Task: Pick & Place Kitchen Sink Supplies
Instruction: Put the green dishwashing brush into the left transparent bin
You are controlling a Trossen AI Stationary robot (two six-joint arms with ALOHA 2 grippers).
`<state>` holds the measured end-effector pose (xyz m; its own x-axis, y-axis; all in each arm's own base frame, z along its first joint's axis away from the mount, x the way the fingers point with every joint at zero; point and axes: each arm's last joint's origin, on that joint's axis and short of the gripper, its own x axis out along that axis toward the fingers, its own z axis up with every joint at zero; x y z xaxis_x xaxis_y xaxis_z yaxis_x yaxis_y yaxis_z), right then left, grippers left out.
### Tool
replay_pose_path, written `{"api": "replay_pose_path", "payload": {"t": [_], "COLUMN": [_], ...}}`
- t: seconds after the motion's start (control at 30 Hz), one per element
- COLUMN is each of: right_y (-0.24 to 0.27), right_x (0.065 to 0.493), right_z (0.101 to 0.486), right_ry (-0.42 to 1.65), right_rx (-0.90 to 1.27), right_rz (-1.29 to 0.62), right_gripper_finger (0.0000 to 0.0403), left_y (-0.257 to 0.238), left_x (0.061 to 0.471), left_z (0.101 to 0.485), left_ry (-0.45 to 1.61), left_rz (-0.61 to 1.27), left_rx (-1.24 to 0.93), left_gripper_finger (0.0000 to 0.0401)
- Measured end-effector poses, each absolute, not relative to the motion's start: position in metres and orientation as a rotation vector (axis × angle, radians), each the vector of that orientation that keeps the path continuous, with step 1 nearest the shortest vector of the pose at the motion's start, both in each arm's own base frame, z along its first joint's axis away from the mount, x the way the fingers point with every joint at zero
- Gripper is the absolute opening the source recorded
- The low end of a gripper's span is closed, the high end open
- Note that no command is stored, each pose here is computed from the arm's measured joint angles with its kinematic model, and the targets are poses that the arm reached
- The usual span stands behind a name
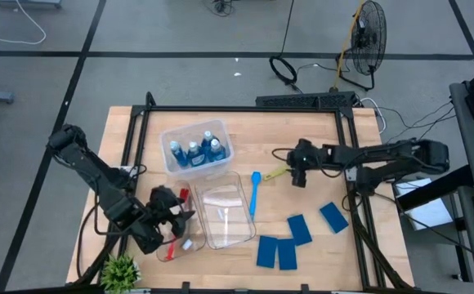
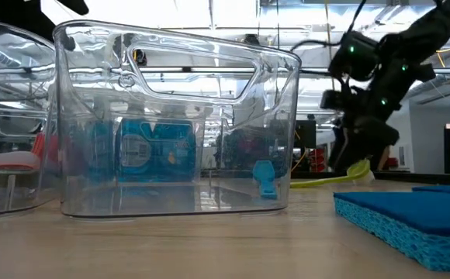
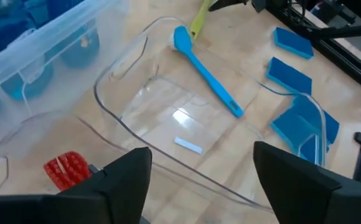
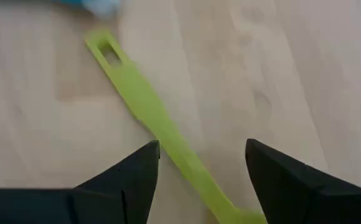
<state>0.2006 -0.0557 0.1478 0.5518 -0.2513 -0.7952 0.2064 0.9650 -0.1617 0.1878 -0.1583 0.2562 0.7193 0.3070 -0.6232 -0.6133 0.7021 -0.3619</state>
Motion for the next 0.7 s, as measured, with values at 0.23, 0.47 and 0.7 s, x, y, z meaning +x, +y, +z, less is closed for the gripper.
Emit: {"api": "replay_pose_path", "payload": {"t": [0.23,0.47,0.7], "right_y": [-0.069,-0.069,-0.069], "right_x": [0.184,0.174,0.172], "right_z": [0.133,0.122,0.119], "right_ry": [1.018,1.021,1.042], "right_rx": [-0.096,0.013,0.049], "right_rz": [-0.267,-0.222,-0.281], "right_gripper_finger": [0.0228,0.0213,0.0124], "left_y": [-0.153,-0.151,-0.151], "left_x": [0.192,0.194,0.194], "left_z": [0.256,0.256,0.256], "left_ry": [0.566,0.568,0.569], "left_rz": [0.551,0.556,0.555], "left_rx": [-0.553,-0.540,-0.537], "left_gripper_finger": [0.0280,0.0276,0.0277]}}
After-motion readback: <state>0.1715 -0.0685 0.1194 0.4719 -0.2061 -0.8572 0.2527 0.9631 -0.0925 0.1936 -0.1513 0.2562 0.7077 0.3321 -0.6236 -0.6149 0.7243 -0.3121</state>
